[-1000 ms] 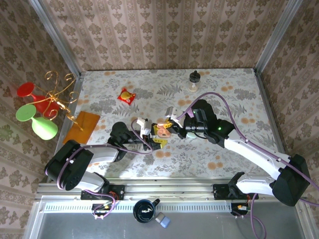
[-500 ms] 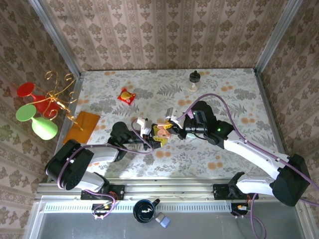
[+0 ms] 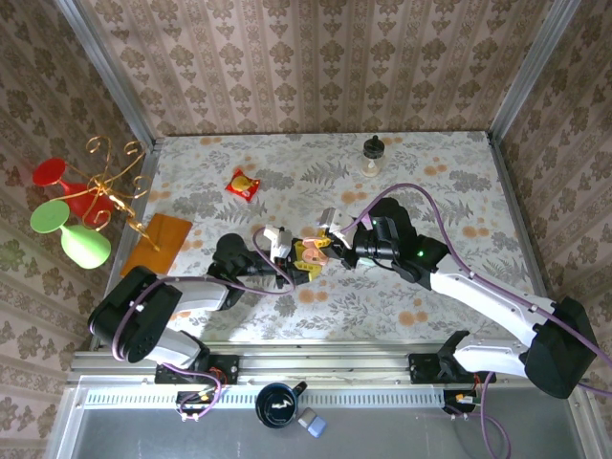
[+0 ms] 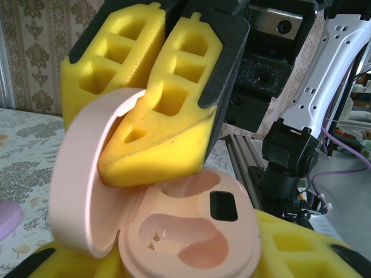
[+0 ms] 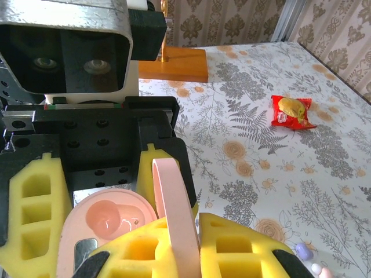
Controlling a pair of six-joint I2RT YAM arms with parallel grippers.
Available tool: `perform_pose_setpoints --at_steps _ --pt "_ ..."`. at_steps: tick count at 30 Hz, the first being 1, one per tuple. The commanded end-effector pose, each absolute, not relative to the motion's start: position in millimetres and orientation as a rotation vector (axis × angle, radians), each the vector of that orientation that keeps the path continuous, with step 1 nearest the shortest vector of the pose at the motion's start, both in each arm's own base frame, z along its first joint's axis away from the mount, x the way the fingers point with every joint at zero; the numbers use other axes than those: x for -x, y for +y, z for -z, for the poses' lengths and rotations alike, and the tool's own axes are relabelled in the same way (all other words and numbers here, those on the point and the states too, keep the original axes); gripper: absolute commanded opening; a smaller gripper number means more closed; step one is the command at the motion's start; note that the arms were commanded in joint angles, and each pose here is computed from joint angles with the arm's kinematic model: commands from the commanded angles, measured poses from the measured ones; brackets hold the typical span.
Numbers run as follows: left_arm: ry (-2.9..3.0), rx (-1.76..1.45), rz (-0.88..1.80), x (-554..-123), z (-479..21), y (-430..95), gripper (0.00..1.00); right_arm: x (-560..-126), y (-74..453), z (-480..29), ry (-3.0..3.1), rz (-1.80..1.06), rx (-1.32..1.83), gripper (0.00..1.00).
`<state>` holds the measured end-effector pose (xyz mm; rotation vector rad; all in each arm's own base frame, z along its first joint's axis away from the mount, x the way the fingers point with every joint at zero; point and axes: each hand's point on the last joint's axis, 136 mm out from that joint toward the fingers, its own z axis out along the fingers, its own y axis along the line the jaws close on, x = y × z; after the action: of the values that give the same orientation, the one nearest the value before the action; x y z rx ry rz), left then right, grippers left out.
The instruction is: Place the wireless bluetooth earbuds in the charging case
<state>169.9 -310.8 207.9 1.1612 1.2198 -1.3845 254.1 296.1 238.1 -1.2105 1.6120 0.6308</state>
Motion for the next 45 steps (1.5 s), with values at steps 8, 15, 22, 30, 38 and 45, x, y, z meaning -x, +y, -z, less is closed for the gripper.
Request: perform_pose_setpoints --at_steps 8,15,22,30,38,45 --pt "1.171 -1.176 1.381 -170.8 -217.2 -313.8 0.31 -258.3 293.8 -258.0 1.561 -0.629 1.139 0.11" --pt "1.202 -1.138 1.338 -182.1 -211.8 -307.1 0.31 -253.8 287.7 -269.8 1.542 -0.662 1.076 0.61" --pt "1.265 -1.054 1.234 -206.0 -200.6 -291.9 0.32 -269.6 252.4 -287.0 1.584 -0.76 0.767 0.74" --pt "1.282 -0.984 1.145 -221.7 -203.0 -276.4 0.31 -320.5 200.0 -218.8 2.004 -0.786 0.265 0.71" --pt "1.274 -0.987 1.136 -217.2 -202.9 -273.1 0.32 -346.1 214.7 -144.9 2.357 -0.823 0.24 0.68" --pt "1.268 -0.981 1.13 -215.0 -205.8 -270.9 0.32 -374.4 239.0 -108.9 2.495 -0.869 0.289 0.63"
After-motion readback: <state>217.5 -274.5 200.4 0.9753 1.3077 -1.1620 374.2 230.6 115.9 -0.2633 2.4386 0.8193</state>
